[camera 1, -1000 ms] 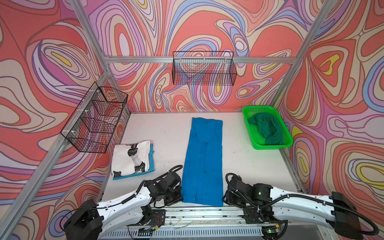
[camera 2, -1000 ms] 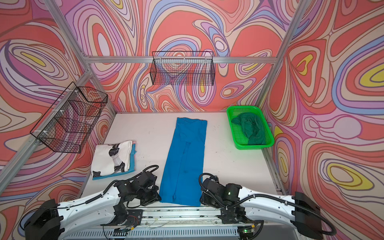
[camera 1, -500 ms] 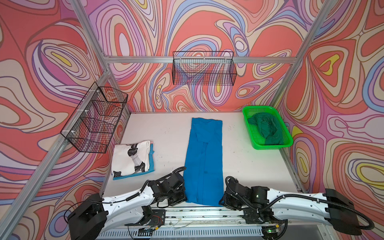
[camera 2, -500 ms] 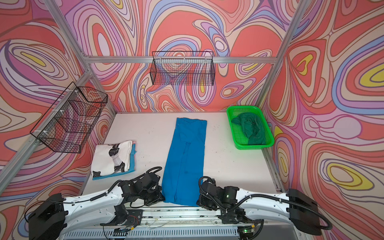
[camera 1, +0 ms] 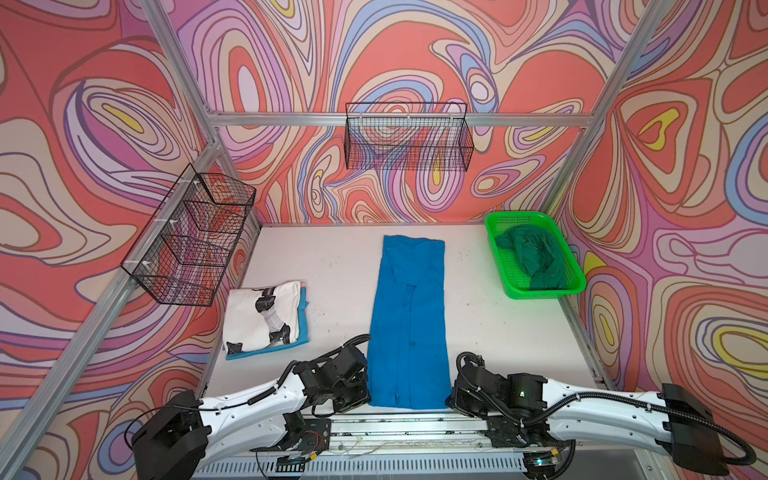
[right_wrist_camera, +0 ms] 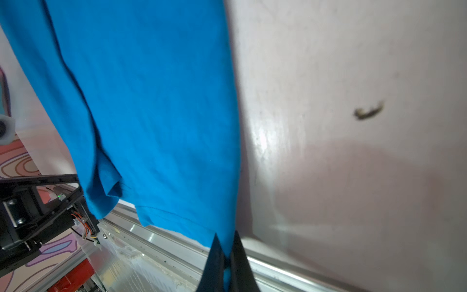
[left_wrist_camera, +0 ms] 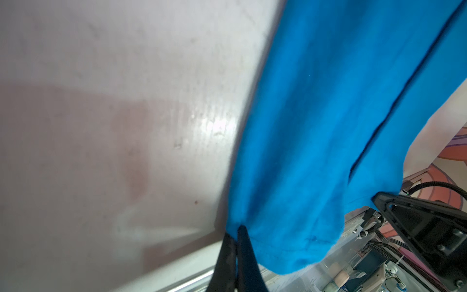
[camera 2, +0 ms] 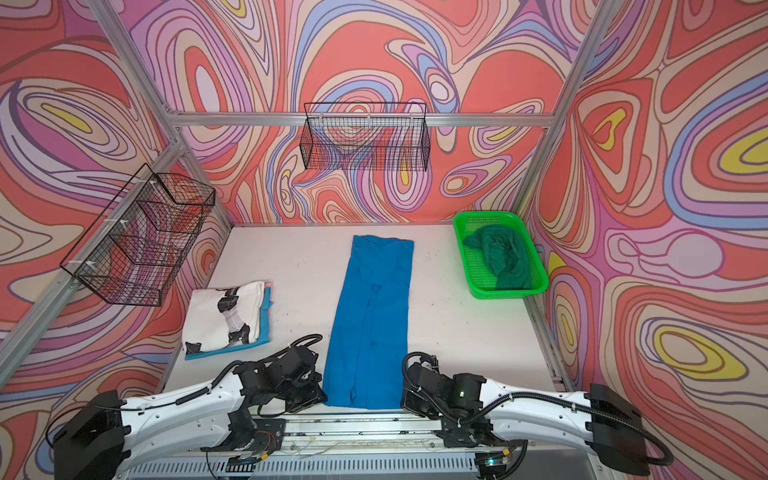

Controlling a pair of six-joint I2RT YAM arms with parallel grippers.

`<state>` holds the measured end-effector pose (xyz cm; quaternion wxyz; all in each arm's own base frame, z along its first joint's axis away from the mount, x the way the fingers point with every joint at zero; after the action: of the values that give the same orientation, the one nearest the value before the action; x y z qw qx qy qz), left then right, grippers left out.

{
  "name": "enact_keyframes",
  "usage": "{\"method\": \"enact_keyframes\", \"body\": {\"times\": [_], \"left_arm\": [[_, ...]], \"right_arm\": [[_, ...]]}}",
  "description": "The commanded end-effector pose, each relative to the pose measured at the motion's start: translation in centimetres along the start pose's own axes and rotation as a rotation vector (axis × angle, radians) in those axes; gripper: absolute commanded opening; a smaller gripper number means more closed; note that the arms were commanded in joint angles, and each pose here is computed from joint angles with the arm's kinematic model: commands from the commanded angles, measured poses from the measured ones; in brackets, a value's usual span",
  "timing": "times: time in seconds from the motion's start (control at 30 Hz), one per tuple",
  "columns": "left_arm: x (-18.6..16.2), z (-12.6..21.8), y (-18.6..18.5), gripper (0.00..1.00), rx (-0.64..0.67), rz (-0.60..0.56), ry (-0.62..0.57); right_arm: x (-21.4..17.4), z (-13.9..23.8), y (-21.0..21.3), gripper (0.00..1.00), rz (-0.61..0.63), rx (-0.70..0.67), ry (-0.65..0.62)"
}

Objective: Fold and stack the t-shirts

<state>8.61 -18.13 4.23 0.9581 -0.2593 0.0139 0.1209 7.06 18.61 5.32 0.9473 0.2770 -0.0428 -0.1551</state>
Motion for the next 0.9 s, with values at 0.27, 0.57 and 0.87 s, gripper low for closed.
{"method": "enact_keyframes", "body": {"times": [0.27,0.57,0.87], "left_arm": [[0.3,0.4,-0.5,0.00,0.021,-0.013,-0.023],[0.8,2.1,-2.4,0.00,0.008,-0.053,-0.060],[2.7,6.0,-6.6,0.00,-0.067,-0.082,-0.133]], "right_arm": [[1.0,1.2,1.2,0.00,0.001,0.038,-0.076],[2.1,3.3,2.5,0.00,0.003,0.065,-0.156],[3.5,6.4,4.8,0.00,0.008,0.104,-0.257]]}}
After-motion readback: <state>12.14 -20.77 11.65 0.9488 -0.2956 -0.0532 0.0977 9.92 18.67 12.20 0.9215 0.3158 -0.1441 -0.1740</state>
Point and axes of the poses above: each gripper's point midway between its finger pads, its own z axis back along the fingers, its own y axis along the line the jaws close on, x = y × z, the point moved 3 cm from there along z, back along the fingers, and after that the axes turned 2 degrees about -z, right-handed, at the moved point
